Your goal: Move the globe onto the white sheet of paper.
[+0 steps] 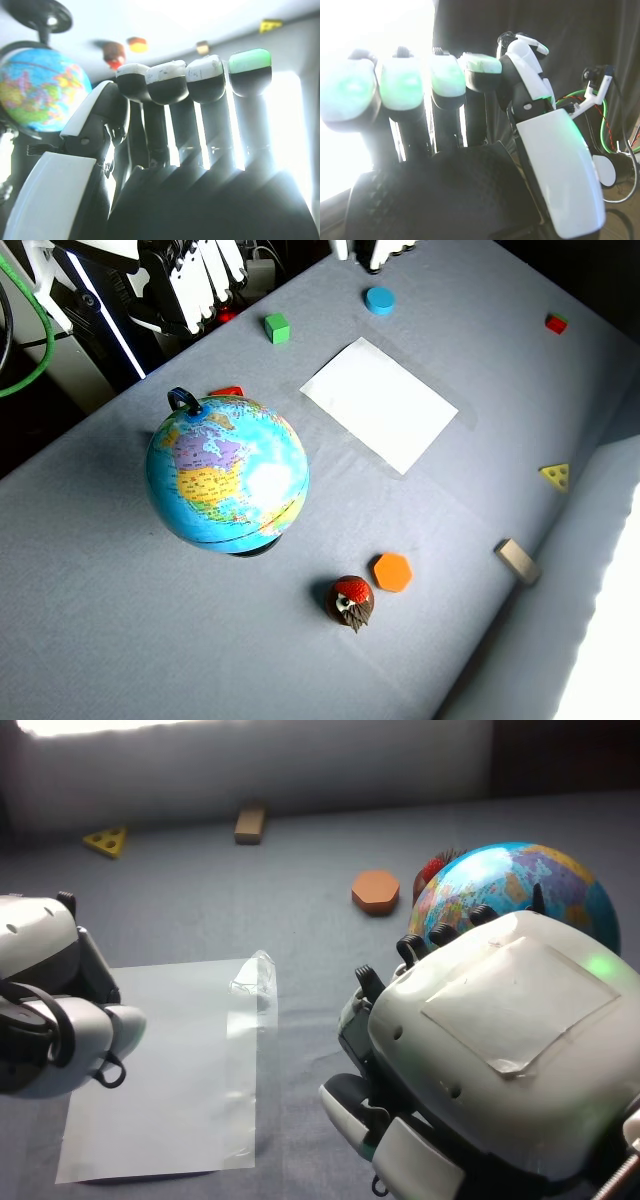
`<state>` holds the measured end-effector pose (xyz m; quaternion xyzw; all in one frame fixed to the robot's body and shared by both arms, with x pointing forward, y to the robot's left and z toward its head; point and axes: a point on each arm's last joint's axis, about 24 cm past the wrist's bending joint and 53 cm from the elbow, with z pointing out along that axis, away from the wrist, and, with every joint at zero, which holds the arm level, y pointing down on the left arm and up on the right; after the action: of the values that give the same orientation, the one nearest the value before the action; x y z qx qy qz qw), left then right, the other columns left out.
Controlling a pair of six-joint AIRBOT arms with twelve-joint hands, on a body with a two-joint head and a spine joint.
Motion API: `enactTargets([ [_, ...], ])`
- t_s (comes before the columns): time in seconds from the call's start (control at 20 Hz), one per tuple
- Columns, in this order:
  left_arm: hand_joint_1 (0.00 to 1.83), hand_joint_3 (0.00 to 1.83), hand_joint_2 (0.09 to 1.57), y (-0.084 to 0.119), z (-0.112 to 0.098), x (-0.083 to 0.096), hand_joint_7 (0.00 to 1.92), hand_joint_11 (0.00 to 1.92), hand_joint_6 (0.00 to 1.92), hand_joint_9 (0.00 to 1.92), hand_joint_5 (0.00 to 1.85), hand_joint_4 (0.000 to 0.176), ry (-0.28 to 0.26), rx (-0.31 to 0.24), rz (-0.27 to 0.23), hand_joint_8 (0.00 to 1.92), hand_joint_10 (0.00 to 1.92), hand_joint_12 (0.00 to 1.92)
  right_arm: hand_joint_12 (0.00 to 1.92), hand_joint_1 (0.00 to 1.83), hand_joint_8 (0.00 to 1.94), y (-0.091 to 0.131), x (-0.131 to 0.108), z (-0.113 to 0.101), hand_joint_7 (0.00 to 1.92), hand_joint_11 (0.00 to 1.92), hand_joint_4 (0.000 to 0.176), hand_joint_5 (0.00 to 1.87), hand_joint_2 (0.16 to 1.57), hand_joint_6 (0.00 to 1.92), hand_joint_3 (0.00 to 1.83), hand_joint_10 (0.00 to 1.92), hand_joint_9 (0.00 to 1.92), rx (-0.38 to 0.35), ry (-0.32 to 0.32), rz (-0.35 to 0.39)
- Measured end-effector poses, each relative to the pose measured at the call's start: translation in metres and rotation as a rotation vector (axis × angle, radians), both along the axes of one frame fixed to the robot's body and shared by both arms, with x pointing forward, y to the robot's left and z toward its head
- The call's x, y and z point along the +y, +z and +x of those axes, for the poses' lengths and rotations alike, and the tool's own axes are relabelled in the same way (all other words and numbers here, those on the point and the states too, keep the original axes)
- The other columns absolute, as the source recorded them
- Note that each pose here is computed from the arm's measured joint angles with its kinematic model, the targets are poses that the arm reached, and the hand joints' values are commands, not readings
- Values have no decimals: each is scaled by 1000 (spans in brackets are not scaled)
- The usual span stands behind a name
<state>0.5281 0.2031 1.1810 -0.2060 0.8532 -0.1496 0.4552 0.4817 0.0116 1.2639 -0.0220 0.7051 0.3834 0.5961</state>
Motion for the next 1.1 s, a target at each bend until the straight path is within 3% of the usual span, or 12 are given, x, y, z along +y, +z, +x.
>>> enactTargets([
  [0.1,8,254,1115,-1,0,2,152,2,4,119,100,0,8,3,6,52,63,352,193,87,109,0,0,0,41,0,0,17,1038,229,339,202,21,-1,1,0],
  [0.15,1,107,1185,-2,-1,4,169,0,1,133,100,0,14,8,9,13,21,368,139,74,46,-2,-1,0,63,0,0,37,1115,170,192,156,32,3,-1,-4],
  [0.25,0,31,1217,-1,-1,4,173,0,0,140,100,0,12,6,8,0,4,356,108,65,1,-4,1,-1,80,0,0,69,1191,89,40,103,51,12,10,-4],
  [0.35,0,27,1221,1,1,4,167,0,0,136,99,0,12,-4,15,0,1,358,88,61,1,-1,0,-1,77,0,0,74,1198,74,27,91,54,-2,18,-5],
  [0.5,0,23,1220,-1,1,12,166,0,0,136,100,0,32,-1,42,0,1,359,83,60,0,-5,-5,-2,63,0,0,67,1200,64,22,86,53,76,65,45],
  [0.6,0,20,1221,-2,5,18,166,0,0,135,100,0,49,-33,57,0,0,356,83,61,0,-2,-3,-10,58,0,0,65,1201,61,21,84,55,65,144,44],
  [0.65,0,19,1221,-5,5,19,166,0,0,135,100,0,66,-36,37,0,0,355,84,62,0,-2,-2,-13,57,0,0,65,1201,60,20,84,55,54,174,41],
  [0.8,0,18,1223,-27,1,24,166,0,0,135,98,0,101,-28,-9,0,0,353,86,63,0,-17,0,-33,51,0,0,64,1202,57,19,81,52,43,351,-5],
  [0.95,0,15,1222,-44,1,23,166,0,0,135,90,0,72,-64,-4,0,0,352,57,59,0,-46,-11,-42,43,0,0,65,1205,48,14,71,50,46,461,-102],
  [1.1,0,13,1223,-85,-12,12,166,0,6,136,104,0,42,-13,-45,0,1,352,53,58,0,-69,-42,-58,42,0,0,65,1205,46,13,69,49,48,620,-156],
])
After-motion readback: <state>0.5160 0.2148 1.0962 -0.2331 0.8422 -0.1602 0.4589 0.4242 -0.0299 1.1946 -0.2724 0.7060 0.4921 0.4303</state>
